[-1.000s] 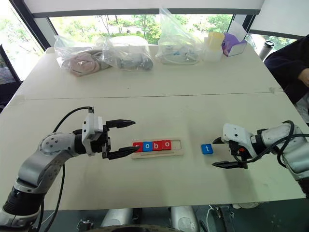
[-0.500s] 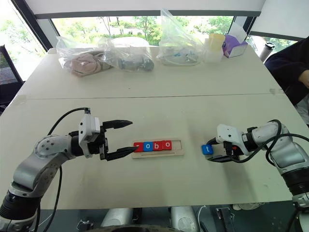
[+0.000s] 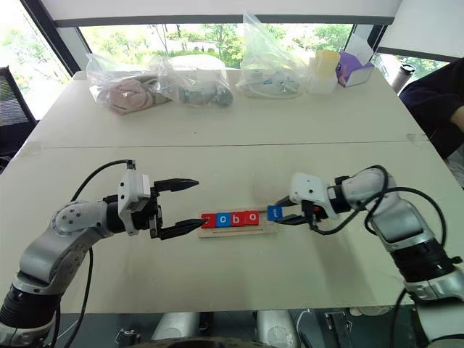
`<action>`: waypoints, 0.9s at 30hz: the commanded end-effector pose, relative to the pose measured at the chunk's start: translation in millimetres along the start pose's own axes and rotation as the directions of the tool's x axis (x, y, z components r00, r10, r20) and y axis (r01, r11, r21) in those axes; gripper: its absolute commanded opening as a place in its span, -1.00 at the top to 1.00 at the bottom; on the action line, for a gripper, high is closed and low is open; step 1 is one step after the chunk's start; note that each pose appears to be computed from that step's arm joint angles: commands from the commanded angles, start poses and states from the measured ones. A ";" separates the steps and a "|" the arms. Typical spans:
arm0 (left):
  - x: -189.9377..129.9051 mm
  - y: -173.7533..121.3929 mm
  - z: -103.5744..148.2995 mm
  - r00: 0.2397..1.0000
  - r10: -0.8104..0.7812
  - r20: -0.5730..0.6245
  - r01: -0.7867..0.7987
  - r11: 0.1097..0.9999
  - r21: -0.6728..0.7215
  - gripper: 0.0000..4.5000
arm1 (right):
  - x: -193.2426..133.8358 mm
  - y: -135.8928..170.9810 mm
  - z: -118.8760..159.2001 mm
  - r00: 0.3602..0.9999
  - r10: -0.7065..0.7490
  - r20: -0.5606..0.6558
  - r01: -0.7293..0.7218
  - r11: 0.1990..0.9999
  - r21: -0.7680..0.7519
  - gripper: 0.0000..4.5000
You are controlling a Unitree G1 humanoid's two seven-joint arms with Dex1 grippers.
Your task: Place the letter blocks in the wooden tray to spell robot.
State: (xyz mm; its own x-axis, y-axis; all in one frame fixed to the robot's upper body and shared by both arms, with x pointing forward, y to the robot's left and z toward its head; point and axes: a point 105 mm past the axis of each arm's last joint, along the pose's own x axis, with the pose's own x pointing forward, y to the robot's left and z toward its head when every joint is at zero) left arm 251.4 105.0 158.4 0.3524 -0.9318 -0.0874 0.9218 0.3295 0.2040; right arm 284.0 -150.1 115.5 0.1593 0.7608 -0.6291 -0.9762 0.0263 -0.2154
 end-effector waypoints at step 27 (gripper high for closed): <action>-2.3 -3.3 9.5 0.999 0.026 0.019 -0.026 0.999 0.029 -1.00 | 10.6 -6.7 3.7 0.999 0.010 -0.030 -0.012 0.999 -0.035 -0.99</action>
State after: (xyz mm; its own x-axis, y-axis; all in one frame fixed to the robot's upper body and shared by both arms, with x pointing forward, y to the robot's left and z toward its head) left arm 248.7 105.3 158.0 0.3807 -0.9210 -0.0829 0.9105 0.3577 0.2075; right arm 289.0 -142.2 102.7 0.1346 0.7362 -0.6632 -0.9811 0.0052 -0.1933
